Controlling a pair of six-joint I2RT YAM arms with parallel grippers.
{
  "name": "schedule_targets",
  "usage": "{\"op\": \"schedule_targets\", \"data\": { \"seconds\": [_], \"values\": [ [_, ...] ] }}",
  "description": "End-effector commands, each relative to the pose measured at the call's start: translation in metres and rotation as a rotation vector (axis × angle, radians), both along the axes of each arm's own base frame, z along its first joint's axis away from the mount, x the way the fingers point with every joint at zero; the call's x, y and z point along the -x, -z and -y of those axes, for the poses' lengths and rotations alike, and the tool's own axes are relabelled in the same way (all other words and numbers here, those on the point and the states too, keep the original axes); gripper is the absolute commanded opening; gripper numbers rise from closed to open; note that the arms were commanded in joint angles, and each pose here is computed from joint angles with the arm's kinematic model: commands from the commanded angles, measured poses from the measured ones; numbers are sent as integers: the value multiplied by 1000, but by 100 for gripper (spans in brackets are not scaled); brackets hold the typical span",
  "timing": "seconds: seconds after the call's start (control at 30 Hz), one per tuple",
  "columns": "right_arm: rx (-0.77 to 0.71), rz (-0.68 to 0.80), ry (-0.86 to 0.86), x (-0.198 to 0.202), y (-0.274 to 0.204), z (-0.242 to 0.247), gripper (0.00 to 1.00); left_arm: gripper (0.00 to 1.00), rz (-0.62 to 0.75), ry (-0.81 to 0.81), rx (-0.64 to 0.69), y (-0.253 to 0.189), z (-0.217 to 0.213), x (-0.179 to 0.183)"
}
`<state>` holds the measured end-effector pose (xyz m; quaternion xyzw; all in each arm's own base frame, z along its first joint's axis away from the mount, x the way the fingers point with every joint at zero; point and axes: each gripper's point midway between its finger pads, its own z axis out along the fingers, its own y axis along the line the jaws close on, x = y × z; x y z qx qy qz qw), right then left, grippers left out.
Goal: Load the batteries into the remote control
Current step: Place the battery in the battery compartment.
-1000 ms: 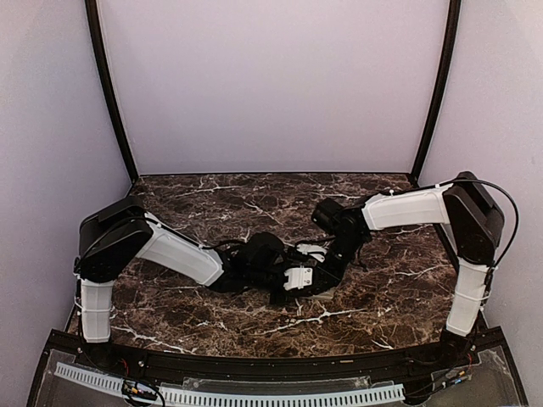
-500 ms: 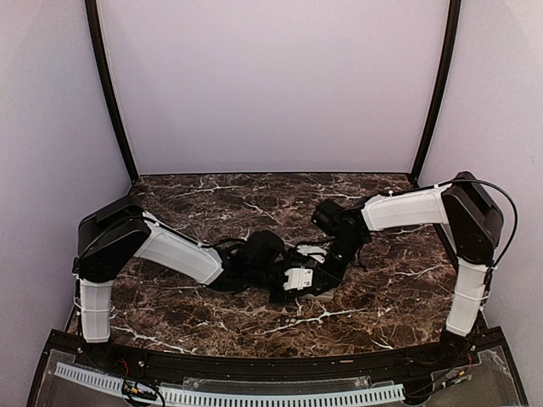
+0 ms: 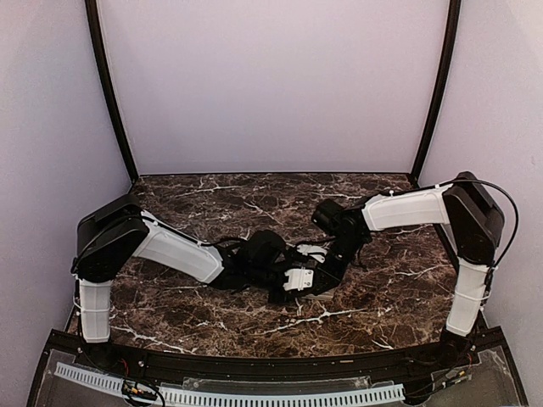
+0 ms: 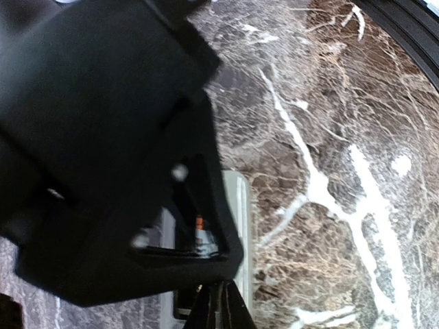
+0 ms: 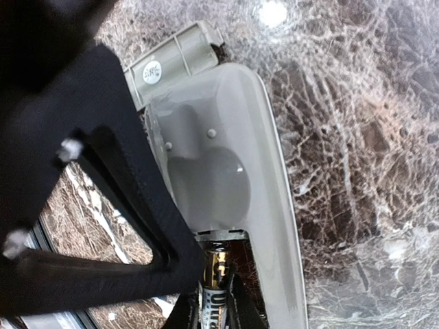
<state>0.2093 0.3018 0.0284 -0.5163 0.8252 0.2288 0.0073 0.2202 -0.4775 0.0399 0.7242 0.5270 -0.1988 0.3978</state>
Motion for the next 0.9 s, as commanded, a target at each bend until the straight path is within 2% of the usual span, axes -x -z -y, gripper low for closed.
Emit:
{"op": "schedule_targets", "data": {
  "seconds": [0.0,0.37,0.5,0.87],
  "values": [
    [5,61,-8,-7,14,-5,14,7,-93,-7,-205,57,-34,15],
    [4,68,6,-6,2,-1,17,6,-106,-2,-206,56,-36,14],
    [-11,77,11,-8,-6,-1,22,6,-108,-3,-207,57,-36,14],
    [-7,85,30,-11,-10,4,22,6,-112,-6,-207,57,-36,14]
  ]
}}
